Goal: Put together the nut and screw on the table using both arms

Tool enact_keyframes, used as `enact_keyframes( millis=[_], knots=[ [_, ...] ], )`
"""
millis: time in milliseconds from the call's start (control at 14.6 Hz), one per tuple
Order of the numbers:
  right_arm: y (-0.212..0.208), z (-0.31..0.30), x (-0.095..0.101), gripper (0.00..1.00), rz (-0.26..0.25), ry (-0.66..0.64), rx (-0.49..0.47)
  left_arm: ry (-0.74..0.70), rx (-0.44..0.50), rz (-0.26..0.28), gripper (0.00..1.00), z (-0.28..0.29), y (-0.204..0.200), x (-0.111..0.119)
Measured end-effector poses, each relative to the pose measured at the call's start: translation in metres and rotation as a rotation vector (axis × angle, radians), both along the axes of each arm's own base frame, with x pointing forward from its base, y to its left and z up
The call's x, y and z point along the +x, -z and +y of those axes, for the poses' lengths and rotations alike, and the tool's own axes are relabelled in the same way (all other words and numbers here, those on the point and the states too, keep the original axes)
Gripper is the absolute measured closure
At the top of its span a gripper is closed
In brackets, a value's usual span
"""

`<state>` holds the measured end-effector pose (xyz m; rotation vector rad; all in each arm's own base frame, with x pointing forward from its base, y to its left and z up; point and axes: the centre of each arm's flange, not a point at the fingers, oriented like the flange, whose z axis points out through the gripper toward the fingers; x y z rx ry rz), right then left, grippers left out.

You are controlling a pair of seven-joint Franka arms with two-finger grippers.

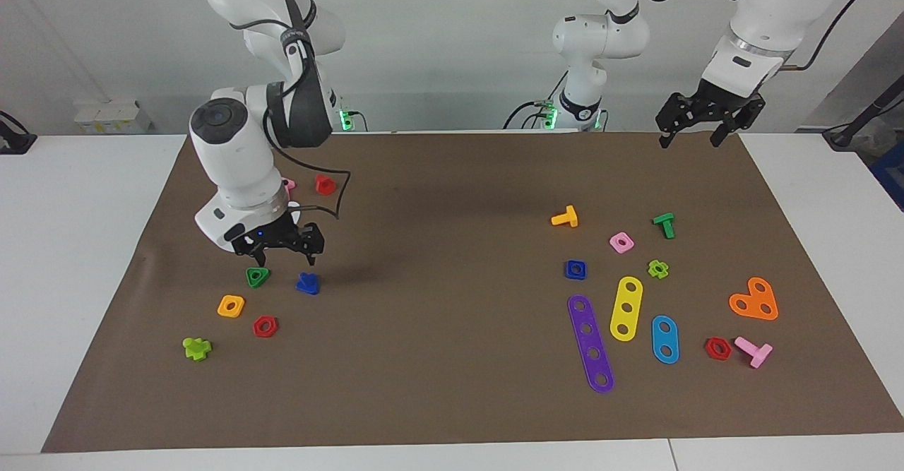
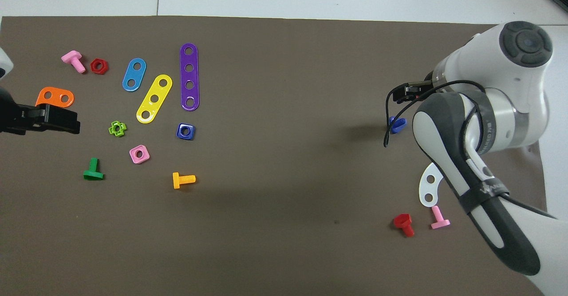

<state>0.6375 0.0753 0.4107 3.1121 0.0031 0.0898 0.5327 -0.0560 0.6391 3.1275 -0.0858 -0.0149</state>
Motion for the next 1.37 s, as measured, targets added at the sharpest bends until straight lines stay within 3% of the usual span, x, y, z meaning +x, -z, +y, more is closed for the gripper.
enact_keyframes(
  millis=[342, 547, 821, 957, 1162, 1368],
  knots=[
    [0.077, -0.005, -0.016, 0.05, 0.015, 0.000, -0.002, 0.033, -0.001, 0.001, 0.02, -0.007, 0.001, -0.001],
    [0.102, -0.010, -0.029, 0.08, 0.033, 0.006, -0.004, 0.042, -0.001, 0.001, 0.02, -0.007, 0.001, -0.001],
    [0.103, -0.010, -0.031, 0.15, 0.037, 0.006, -0.004, 0.061, -0.023, -0.007, 0.04, -0.018, 0.015, -0.001],
    [0.103, -0.010, -0.031, 0.33, 0.036, 0.005, -0.004, 0.091, -0.028, -0.016, 0.04, -0.036, 0.032, -0.001],
    [0.101, -0.010, -0.030, 0.33, 0.021, 0.005, -0.002, 0.125, -0.032, -0.047, 0.04, -0.058, 0.059, 0.004],
    [0.099, -0.008, -0.027, 0.33, -0.006, 0.001, 0.001, 0.139, -0.028, -0.032, 0.04, -0.070, 0.094, 0.018]
  ],
)
